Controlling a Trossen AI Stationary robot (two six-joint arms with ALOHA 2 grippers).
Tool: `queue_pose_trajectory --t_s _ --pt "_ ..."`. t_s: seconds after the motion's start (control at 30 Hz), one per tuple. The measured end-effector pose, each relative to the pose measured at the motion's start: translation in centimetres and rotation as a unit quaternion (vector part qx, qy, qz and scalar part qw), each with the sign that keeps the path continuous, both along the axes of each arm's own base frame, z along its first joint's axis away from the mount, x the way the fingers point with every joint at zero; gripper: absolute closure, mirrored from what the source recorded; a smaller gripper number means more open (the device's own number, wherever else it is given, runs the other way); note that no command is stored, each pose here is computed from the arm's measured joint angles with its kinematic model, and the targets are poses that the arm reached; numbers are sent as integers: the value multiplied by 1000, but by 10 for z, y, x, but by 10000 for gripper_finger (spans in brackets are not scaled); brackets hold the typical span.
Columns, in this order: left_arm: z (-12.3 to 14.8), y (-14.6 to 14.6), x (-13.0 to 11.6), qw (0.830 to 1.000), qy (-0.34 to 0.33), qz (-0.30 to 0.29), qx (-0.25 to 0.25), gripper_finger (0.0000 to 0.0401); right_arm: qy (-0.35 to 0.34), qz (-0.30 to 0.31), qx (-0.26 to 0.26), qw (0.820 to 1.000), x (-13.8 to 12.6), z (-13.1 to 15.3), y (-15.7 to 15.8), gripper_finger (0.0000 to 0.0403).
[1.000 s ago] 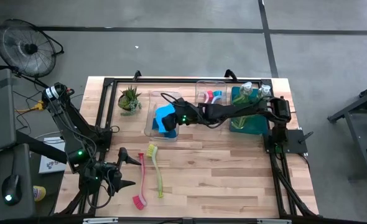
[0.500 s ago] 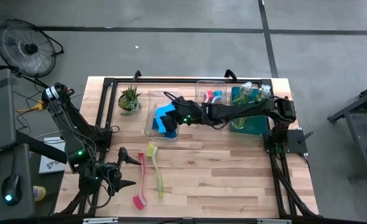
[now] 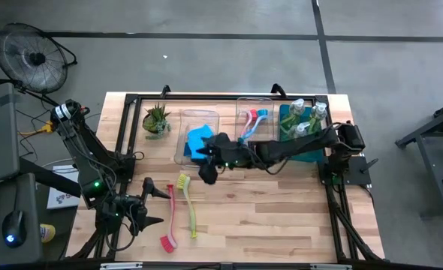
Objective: Pick & Place Kitchen Sink Supplies
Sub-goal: Put the red dishwashing brush into the right transparent bin
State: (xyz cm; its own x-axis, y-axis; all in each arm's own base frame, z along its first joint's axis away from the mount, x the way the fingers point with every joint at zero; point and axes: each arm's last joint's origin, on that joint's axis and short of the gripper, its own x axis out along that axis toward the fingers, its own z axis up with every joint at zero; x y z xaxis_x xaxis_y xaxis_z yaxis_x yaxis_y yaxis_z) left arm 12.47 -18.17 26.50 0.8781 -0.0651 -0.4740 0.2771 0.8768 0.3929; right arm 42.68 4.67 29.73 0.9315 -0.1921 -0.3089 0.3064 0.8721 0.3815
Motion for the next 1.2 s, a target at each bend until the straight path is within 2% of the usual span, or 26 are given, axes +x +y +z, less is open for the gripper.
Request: queue_pose_trajectory --t_s 0.1,0.23,0.33,0.47,0.6,0.7,0.83,0.97,1.2 --pt "0 0 0 1000 0 0 -3 11 3 14 3 1000 -2 -1 12 218" --pt "1 0 0 1000 -4 5 -2 11 6 13 51 999 -4 -3 24 218" --pt "1 0 0 1000 -4 4 -3 11 4 20 67 998 -6 -3 34 218" --pt "-1 -2 0 1000 13 -15 -5 11 22 41 67 997 -11 -6 53 218" --pt "-7 -3 2 999 31 -28 19 11 34 54 58 996 -19 -8 76 218" --pt "-14 2 11 995 87 -47 16 11 45 43 49 997 -26 -11 93 218" --pt "-24 10 26 983 162 -81 17 11 55 37 41 997 -37 -14 116 218" --pt "-35 14 40 965 204 -154 61 11 65 45 40 996 -51 -16 140 218" --pt "-53 13 53 925 235 -261 148 11 67 34 44 996 -81 -20 183 217"
